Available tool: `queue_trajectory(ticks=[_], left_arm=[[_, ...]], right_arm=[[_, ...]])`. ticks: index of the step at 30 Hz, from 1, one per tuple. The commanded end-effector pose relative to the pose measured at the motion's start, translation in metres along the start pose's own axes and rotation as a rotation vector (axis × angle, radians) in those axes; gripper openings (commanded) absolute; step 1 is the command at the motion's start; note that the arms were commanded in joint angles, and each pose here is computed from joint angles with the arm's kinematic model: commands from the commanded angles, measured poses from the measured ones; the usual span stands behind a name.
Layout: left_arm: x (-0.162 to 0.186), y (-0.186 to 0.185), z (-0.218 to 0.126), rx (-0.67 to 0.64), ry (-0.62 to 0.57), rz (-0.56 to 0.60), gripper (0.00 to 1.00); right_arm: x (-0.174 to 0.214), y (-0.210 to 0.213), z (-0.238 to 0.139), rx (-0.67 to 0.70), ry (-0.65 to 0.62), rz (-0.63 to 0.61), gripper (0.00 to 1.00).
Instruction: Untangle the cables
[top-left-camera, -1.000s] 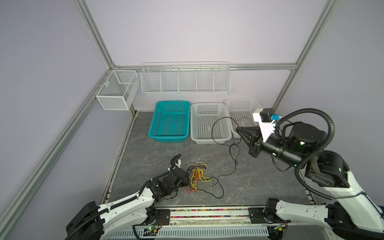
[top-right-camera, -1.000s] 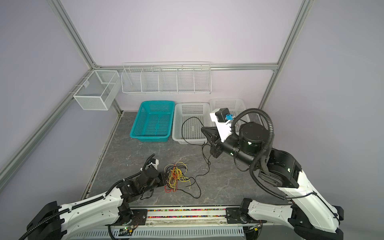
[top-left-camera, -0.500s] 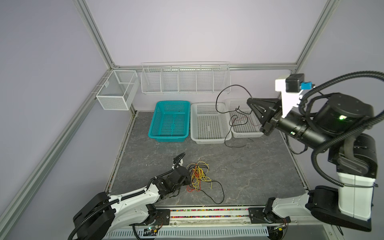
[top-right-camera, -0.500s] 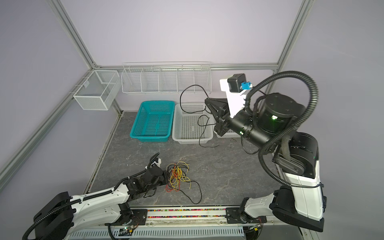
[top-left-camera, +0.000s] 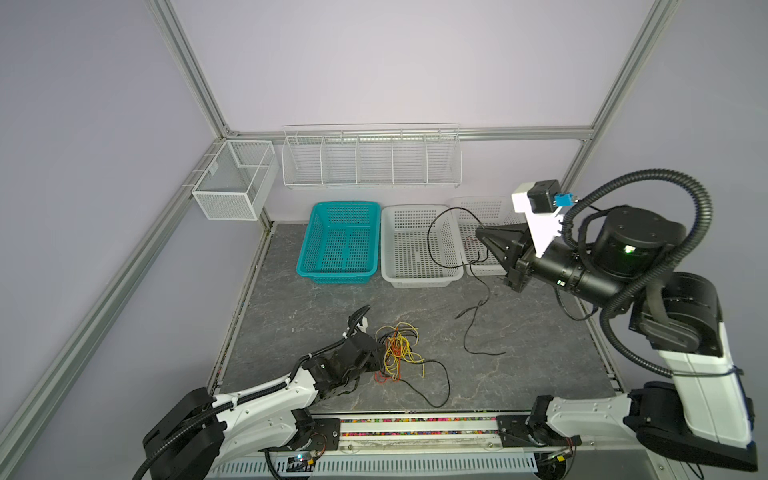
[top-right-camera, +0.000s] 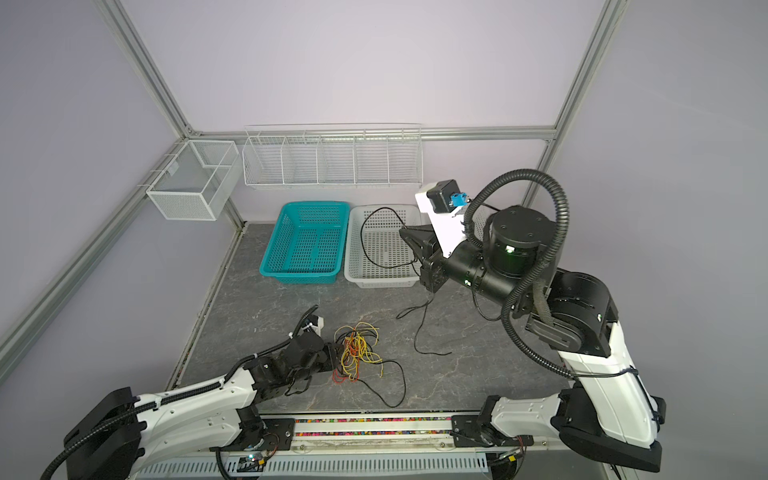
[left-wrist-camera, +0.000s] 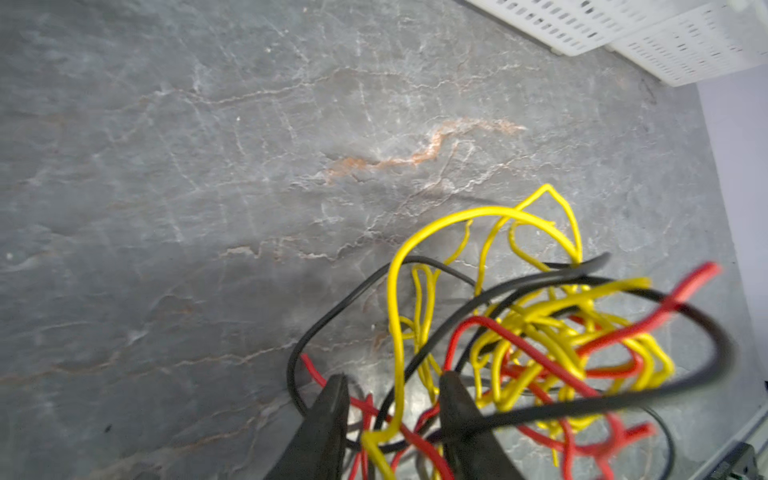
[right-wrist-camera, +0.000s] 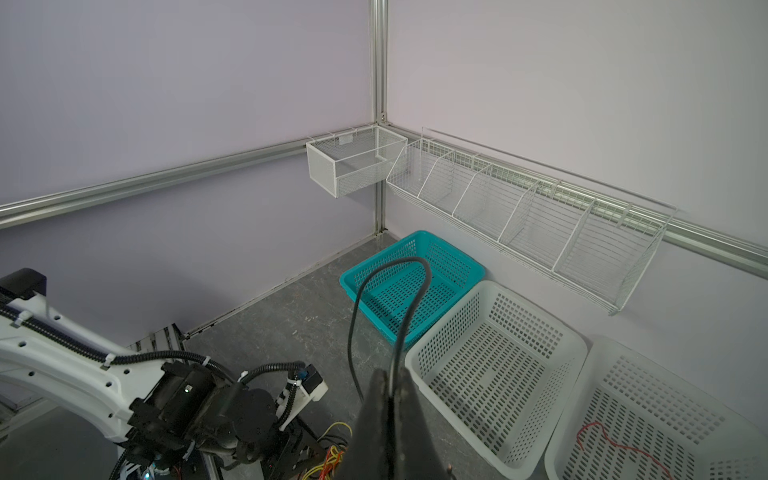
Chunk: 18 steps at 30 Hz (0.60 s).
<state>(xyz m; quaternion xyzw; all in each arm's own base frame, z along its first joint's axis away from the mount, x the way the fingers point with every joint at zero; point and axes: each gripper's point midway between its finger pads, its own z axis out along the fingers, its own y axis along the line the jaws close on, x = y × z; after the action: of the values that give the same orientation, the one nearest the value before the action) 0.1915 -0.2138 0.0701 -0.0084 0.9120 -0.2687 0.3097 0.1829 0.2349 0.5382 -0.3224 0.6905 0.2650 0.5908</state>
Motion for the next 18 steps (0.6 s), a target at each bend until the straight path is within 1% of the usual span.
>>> queue_trajectory(ticks=[1, 5, 8, 10, 13, 18], left_arm=[[-0.032, -0.032, -0.023, 0.107, -0.092, 0.037, 0.5], [-0.051, -0.058, -0.049, 0.263, -0.183, 0.03, 0.59], [-0.062, -0.079, -0.074, 0.422, -0.254, 0.019, 0.62], [-0.066, -0.089, -0.084, 0.494, -0.276, -0.001, 0.65], [-0.068, -0.102, -0.092, 0.573, -0.281, -0.023, 0.67], [-0.06, -0.126, -0.092, 0.656, -0.223, -0.054, 0.69]], right_arm=[[-0.005, 0.006, -0.009, -0.043, -0.067, 0.033, 0.06], [0.017, 0.015, 0.003, -0.089, -0.04, 0.065, 0.06], [0.031, 0.02, 0.012, -0.113, -0.019, 0.087, 0.06], [0.037, 0.023, 0.017, -0.13, -0.011, 0.1, 0.06], [0.045, 0.026, 0.023, -0.14, -0.001, 0.112, 0.06], [0.056, 0.027, 0.032, -0.142, 0.018, 0.119, 0.06]])
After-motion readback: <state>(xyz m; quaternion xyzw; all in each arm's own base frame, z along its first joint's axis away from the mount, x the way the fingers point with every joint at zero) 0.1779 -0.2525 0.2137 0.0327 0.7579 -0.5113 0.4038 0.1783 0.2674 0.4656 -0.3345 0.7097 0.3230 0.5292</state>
